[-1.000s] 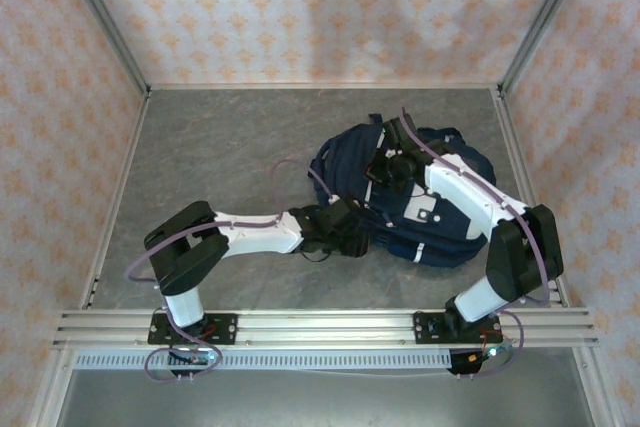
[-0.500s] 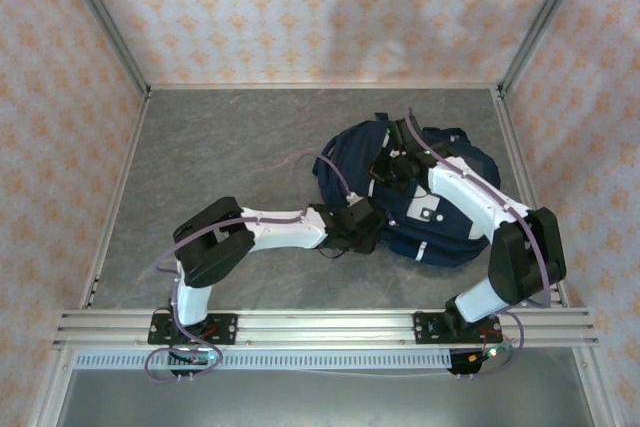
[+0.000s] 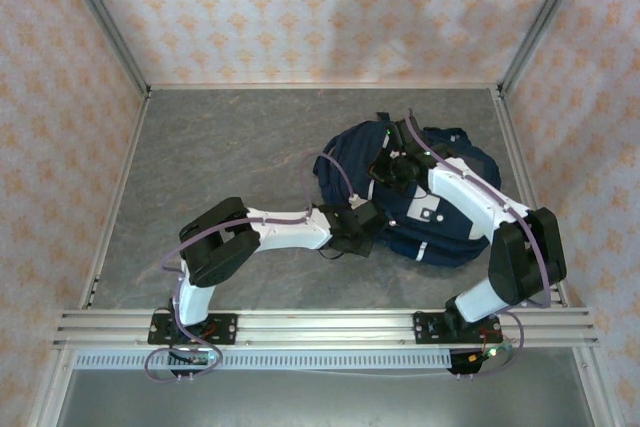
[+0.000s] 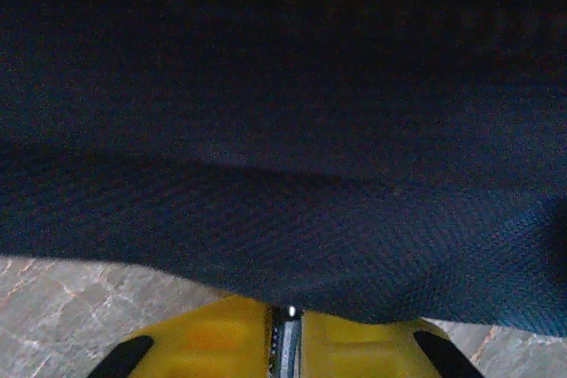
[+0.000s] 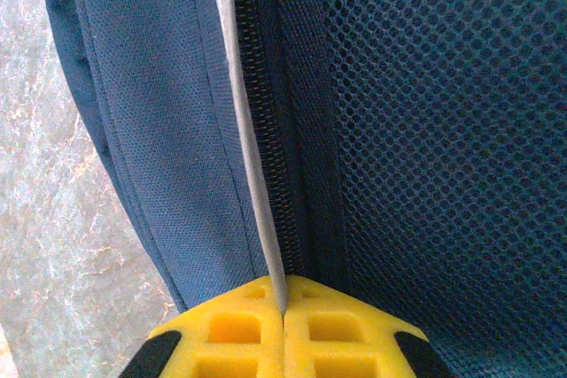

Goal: Pack the student bag

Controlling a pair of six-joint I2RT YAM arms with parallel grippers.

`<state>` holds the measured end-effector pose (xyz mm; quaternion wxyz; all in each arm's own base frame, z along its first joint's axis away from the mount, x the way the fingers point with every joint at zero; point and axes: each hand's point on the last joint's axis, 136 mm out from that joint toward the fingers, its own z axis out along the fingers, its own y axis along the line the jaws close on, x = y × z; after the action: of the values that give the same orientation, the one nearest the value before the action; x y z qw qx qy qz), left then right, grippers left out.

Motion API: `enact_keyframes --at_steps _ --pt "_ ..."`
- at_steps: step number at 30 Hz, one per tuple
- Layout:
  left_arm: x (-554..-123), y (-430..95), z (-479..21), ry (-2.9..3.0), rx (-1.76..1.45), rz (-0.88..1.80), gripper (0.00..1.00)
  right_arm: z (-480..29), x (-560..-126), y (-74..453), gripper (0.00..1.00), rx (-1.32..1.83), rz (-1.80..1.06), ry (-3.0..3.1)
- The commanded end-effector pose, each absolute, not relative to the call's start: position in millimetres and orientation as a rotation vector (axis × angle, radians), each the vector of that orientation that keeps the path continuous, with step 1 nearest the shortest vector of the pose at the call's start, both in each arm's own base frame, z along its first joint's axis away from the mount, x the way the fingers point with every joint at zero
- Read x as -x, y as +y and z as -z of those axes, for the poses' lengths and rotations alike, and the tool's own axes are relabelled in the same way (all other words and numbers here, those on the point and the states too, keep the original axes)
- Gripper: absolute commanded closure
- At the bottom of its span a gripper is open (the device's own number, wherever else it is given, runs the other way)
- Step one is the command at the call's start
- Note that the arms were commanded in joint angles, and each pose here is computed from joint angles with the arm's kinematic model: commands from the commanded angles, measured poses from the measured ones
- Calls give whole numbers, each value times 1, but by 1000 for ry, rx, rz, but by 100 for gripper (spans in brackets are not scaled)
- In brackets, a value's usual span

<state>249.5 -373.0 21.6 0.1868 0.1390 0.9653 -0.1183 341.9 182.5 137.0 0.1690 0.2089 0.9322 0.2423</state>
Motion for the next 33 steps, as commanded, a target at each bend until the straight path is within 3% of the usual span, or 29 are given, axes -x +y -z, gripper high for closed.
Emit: enact_keyframes --at_steps 1,3,21,25,28,29,33 --pt "-252 -365 -17 2722 -414 245 95 -139 -336 175 100 -607 -677 2640" --pt "-252 -363 -20 2716 -423 237 100 -138 -333 172 100 -590 -650 2649" --pt "-270 -297 -47 2710 -303 196 100 -126 -313 151 99 -396 -456 2744" --pt "-272 -297 -47 2722 -316 219 100 -151 -318 149 65 -371 -466 2666" --pt "-272 -301 -48 2726 -311 246 100 -179 -310 134 56 -413 -423 2598" --pt "-271 -302 -48 2725 -306 261 100 -184 -304 127 56 -448 -407 2587" --pt "-269 -307 -52 2731 -289 315 100 -168 -250 105 76 -705 -380 2644"
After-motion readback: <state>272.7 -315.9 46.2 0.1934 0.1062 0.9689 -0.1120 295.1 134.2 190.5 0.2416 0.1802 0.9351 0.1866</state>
